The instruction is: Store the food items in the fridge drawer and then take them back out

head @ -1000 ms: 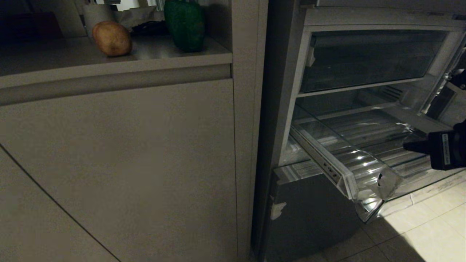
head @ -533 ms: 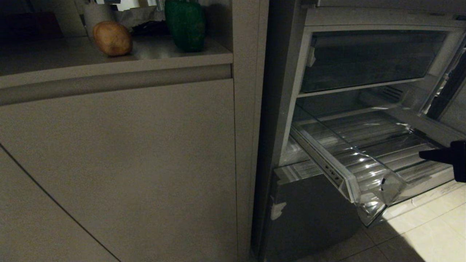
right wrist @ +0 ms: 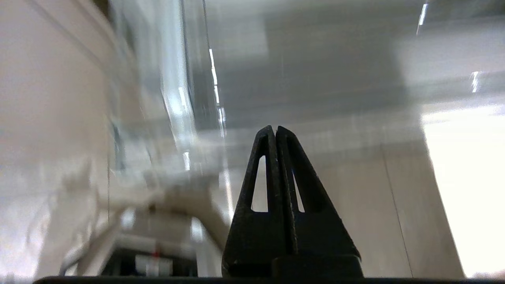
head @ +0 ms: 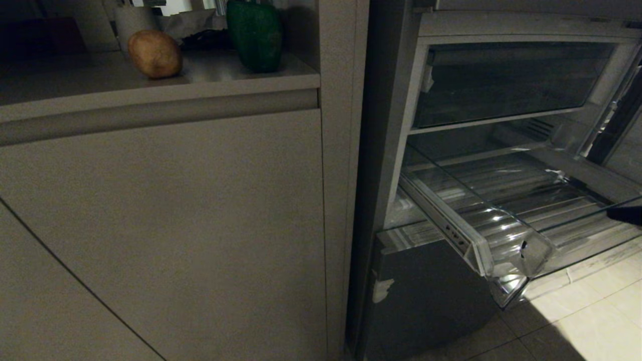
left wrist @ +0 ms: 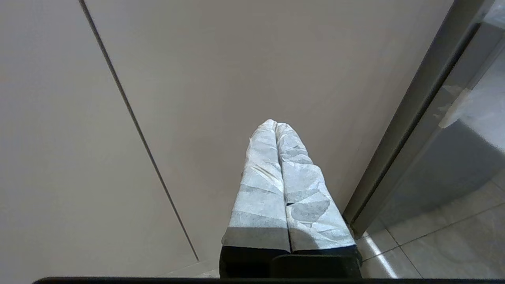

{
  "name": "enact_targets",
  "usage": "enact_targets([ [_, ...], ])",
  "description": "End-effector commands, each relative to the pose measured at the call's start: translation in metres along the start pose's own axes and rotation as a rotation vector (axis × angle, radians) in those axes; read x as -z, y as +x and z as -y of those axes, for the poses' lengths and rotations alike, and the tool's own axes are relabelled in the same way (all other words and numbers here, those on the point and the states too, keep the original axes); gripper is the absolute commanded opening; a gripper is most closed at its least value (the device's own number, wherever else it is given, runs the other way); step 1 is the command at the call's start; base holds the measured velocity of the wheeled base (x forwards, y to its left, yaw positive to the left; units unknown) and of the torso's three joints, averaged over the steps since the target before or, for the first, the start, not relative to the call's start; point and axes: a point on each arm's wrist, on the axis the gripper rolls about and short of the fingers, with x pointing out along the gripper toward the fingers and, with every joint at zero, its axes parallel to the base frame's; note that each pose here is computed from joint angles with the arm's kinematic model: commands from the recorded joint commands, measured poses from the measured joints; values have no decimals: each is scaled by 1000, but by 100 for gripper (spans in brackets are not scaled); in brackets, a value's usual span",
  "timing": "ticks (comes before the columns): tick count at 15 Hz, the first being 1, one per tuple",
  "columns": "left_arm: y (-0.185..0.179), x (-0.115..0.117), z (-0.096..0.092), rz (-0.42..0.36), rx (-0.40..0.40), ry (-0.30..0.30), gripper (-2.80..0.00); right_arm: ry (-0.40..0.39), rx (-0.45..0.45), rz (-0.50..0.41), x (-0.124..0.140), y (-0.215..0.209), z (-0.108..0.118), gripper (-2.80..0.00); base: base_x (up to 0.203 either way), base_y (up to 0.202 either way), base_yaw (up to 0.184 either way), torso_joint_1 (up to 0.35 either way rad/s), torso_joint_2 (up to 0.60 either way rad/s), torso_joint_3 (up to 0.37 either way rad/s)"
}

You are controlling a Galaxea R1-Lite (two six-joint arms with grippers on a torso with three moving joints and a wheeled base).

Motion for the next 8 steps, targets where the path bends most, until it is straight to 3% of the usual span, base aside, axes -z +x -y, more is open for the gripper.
enact_targets([
  [1,0,0,0,0,0,0,-280,5,-3,84,-8,-1,0,-280,0,0,0,0,0,0],
  [4,0,0,0,-2,0,0,-280,5,-3,81,2,-7,1,-280,0,0,0,0,0,0],
  [8,0,0,0,-2,0,0,-280,9,-9,156,31,-45,5,-280,0,0,0,0,0,0],
])
